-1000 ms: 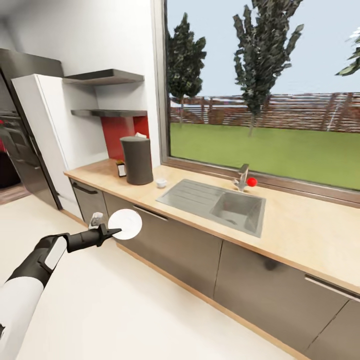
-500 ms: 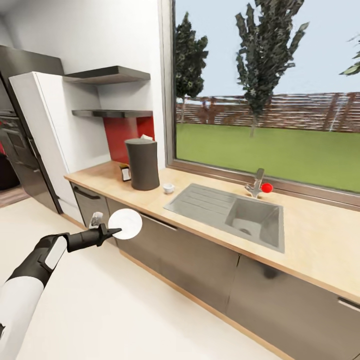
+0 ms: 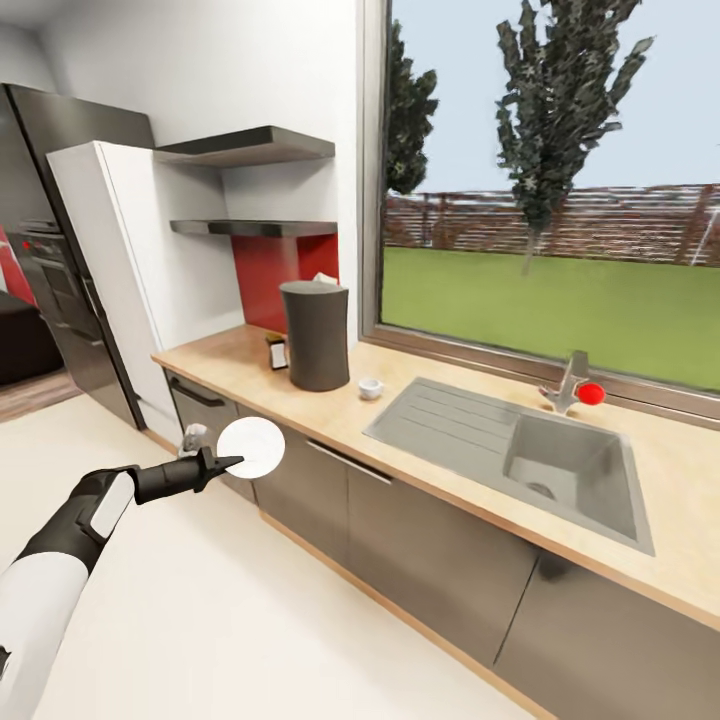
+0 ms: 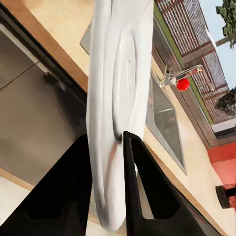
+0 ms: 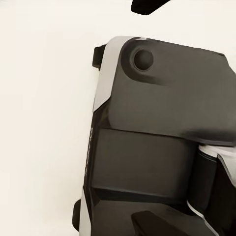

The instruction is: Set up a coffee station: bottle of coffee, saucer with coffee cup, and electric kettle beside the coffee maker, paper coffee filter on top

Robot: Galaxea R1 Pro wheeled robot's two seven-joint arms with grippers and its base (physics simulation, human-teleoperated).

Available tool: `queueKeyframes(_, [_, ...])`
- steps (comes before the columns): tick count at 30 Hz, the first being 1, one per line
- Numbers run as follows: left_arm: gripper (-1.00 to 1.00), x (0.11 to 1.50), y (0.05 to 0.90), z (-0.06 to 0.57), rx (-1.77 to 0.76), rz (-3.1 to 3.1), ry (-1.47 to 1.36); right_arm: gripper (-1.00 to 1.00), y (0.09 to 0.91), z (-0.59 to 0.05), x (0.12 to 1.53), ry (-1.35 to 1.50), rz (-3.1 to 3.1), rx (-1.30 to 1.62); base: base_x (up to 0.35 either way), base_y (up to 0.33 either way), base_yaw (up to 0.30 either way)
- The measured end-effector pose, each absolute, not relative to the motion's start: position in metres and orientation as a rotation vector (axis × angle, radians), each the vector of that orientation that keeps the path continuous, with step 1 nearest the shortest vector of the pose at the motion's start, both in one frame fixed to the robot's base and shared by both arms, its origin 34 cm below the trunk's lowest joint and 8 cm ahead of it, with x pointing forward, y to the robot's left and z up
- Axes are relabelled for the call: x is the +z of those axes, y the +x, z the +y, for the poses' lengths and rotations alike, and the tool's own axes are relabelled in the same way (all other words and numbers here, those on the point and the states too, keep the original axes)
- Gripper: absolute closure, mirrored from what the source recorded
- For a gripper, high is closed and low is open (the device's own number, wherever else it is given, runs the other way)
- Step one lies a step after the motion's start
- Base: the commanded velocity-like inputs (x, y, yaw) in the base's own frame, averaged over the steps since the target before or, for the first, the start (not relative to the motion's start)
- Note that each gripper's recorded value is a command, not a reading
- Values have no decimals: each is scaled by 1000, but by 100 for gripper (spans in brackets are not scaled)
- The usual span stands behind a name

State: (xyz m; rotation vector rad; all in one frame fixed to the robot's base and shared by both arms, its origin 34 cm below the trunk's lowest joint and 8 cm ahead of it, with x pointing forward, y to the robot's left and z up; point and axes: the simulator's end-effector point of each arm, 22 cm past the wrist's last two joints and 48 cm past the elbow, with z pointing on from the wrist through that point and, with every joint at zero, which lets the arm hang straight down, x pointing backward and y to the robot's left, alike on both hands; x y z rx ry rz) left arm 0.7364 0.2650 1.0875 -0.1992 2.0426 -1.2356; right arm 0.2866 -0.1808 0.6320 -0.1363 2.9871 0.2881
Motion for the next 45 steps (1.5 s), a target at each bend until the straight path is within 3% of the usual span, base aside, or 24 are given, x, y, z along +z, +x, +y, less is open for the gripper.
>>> queueKeyframes(11, [100, 1088, 737, 265, -1237, 2042, -200, -100, 285, -181, 632, -137, 2990, 287, 256, 224, 11])
queueKeyframes(24, [100, 1089, 737, 264, -1255, 2027, -210, -100, 282, -181, 631, -137, 2995, 288, 238, 233, 221])
queueKeyframes(45, [100, 1086, 735, 254, -1277, 2025, -210, -100, 283, -174, 632, -163, 2987, 299, 224, 238, 1])
